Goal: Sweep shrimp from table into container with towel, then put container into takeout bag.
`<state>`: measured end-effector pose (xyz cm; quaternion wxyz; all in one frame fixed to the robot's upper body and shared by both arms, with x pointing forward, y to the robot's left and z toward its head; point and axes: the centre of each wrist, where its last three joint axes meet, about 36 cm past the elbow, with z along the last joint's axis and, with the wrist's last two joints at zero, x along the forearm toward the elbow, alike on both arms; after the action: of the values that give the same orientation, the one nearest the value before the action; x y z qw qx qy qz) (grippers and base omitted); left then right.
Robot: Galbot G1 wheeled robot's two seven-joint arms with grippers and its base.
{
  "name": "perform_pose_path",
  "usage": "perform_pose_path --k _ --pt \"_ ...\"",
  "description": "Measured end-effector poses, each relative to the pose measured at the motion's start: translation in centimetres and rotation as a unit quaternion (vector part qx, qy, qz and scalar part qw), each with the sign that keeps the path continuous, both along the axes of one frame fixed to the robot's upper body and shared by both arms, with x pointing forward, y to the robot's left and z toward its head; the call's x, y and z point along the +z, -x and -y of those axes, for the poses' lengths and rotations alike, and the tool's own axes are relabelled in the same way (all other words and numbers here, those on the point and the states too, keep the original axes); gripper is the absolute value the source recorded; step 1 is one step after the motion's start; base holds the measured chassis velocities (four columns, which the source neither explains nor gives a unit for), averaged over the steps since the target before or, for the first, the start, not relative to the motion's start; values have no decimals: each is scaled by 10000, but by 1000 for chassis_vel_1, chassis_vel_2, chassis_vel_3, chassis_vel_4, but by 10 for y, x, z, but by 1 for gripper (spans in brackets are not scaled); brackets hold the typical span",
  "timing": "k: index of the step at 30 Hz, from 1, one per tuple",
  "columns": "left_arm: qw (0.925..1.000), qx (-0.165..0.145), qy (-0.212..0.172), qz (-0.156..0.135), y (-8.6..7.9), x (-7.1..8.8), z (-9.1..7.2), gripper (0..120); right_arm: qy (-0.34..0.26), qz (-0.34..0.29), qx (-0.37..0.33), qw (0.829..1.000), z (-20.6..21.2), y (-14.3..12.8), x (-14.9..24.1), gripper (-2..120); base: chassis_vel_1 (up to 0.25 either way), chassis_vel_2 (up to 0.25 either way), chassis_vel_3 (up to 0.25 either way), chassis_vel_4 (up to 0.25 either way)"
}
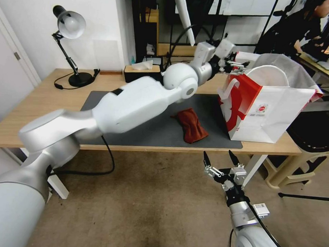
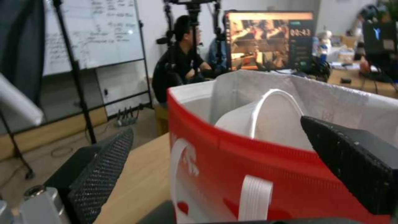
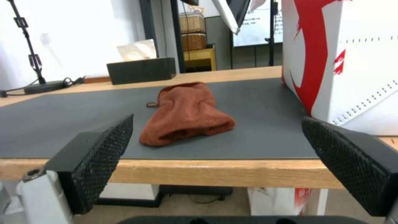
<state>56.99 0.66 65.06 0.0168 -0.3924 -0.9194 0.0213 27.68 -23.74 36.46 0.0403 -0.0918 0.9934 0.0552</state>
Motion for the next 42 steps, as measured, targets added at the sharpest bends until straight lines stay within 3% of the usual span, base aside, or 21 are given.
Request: perform_pose_path --k 3,6,7,10,11,13,14,15,17,18,21,22,25,26,28,30,32,36,42 --pt "9998 147 54 -149 13 -13 -15 100 -7 9 3 10000 0 1 2 100 0 0 0 0" --pt "9988 453 58 -199 37 -40 -49 100 0 16 -22 10000 1 3 4 100 0 0 0 0" --pt "9988 453 58 -199 37 -40 -49 100 0 16 -22 10000 1 3 4 100 0 0 0 0" --pt "9963 851 -27 -88 64 -77 -95 100 13 40 -43 10000 2 4 7 100 0 0 0 0" --pt "9963 851 -27 -88 64 -77 -95 100 13 40 -43 10000 2 4 7 100 0 0 0 0" --pt "9950 998 -87 -68 81 -102 -119 100 21 69 -57 10000 3 4 8 100 0 0 0 0" --pt "9950 998 -87 -68 81 -102 -119 100 21 69 -57 10000 3 4 8 100 0 0 0 0" --pt "9927 1200 -122 -55 100 -129 -143 100 37 124 -89 9999 6 1 11 100 0 0 0 0" --pt "9881 1538 -60 28 120 -148 -173 100 40 157 -113 9998 8 -1 14 100 0 0 0 0" --pt "9881 1538 -60 28 120 -148 -173 100 40 157 -113 9998 8 -1 14 100 0 0 0 0" --pt "9825 1860 -3 64 146 -169 -194 100 40 136 -108 9998 7 0 14 100 0 0 0 0" --pt "9825 1860 -3 64 146 -169 -194 100 40 136 -108 9998 7 0 14 100 0 0 0 0" --pt "9788 2045 5 100 172 -186 -206 100 38 118 -88 9999 3 2 12 100 0 0 0 0" --pt "9788 2045 5 100 172 -186 -206 100 38 118 -88 9999 3 2 12 100 0 0 0 0" --pt "9738 2267 -47 153 200 -208 -218 100 46 100 -83 9999 -2 3 13 100 0 0 0 0" --pt "9721 2341 -50 169 209 -214 -221 100 55 87 -87 9999 -4 3 13 100 0 0 0 0" --pt "9662 2560 -41 294 229 -227 -223 100 80 52 -113 9999 -6 5 15 100 0 0 0 0" --pt "9558 2875 -2 621 253 -251 -216 100 73 -31 -132 9999 -6 8 19 100 0 0 0 0" --pt "9423 3253 76 785 283 -285 -197 100 92 -248 -204 9994 1 23 21 100 0 0 0 0"
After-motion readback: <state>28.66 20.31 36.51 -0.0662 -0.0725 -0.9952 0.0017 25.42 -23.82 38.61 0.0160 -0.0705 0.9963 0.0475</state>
